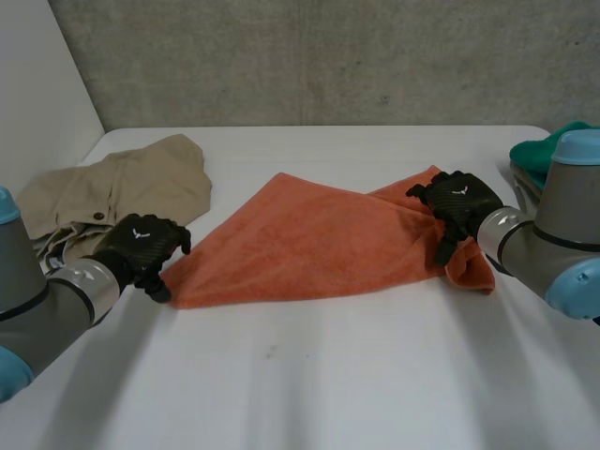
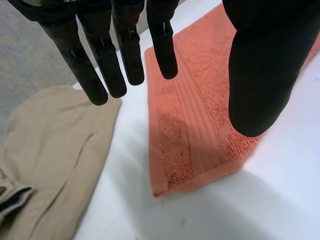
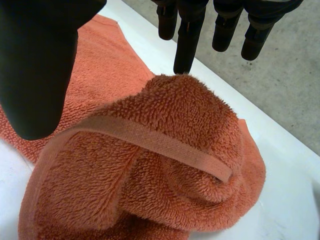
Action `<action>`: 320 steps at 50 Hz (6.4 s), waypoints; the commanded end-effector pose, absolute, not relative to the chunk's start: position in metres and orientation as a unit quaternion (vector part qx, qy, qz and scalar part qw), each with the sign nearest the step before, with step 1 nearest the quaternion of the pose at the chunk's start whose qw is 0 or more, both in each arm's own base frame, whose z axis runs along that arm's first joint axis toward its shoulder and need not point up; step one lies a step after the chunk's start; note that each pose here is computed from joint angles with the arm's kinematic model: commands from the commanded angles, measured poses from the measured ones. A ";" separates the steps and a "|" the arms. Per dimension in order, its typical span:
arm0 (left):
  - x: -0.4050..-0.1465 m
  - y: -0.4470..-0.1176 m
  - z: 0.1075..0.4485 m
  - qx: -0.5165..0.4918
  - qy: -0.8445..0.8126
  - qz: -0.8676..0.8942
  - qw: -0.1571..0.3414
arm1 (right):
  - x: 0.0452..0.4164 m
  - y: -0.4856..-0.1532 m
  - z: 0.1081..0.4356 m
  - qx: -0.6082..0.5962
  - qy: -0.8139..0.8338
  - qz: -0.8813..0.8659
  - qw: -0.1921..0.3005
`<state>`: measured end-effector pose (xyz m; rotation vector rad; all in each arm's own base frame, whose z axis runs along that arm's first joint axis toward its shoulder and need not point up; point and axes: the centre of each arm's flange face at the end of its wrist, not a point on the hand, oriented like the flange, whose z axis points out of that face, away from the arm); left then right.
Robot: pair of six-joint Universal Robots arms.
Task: Fold the laundry.
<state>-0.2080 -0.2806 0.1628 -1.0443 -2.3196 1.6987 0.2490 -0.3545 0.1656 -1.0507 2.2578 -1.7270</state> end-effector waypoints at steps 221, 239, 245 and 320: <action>-0.272 -0.409 0.440 -0.109 -0.372 0.921 0.035 | 0.237 -0.425 0.405 -0.194 0.378 -0.888 -0.177; -0.245 -0.416 0.316 -0.159 -0.565 0.809 0.027 | 0.237 -0.400 0.290 -0.321 0.547 -0.767 -0.093; -0.232 -0.404 0.236 -0.194 -0.649 0.735 0.034 | 0.226 -0.394 0.206 -0.347 0.644 -0.679 -0.059; -0.254 -0.377 0.326 -0.335 -0.601 0.714 -0.130 | 0.179 -0.423 0.282 -0.382 0.603 -0.652 -0.255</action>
